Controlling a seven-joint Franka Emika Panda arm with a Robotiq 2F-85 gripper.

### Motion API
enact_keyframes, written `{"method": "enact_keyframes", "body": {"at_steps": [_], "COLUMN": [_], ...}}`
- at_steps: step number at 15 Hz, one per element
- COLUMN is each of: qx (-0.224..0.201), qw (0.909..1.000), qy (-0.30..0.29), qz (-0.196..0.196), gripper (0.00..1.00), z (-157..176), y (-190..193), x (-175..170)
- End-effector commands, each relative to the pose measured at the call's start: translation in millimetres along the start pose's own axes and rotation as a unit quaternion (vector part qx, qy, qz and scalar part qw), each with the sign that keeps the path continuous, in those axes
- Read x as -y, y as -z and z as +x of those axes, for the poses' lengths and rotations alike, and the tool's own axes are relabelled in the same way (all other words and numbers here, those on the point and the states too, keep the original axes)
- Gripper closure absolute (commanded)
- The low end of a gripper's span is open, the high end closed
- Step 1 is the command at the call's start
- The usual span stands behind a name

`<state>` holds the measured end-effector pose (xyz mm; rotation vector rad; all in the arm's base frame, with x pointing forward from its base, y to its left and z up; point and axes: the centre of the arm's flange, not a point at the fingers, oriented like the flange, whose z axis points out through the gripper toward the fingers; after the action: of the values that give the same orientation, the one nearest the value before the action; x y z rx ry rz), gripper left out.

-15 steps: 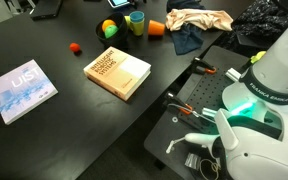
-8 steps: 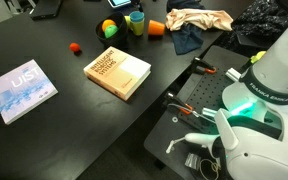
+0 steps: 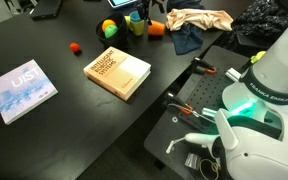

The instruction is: Stack the cups together

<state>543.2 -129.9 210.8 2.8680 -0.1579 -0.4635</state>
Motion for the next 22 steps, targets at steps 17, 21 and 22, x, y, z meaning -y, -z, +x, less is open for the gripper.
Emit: {"method": "enact_keyframes", "body": {"at_steps": [17, 21, 22], "qx": [-0.037, -0.066, -0.074], "qw": [0.9806, 0.9742, 0.9732], "qy": [-0.188, -0.212, -0.214], "qz": [-0.043, -0.040, -0.039], "gripper": [0.00, 0.00, 0.00], "z": [22, 30, 31], "y": [-28, -21, -20], "x": [22, 20, 20]}}
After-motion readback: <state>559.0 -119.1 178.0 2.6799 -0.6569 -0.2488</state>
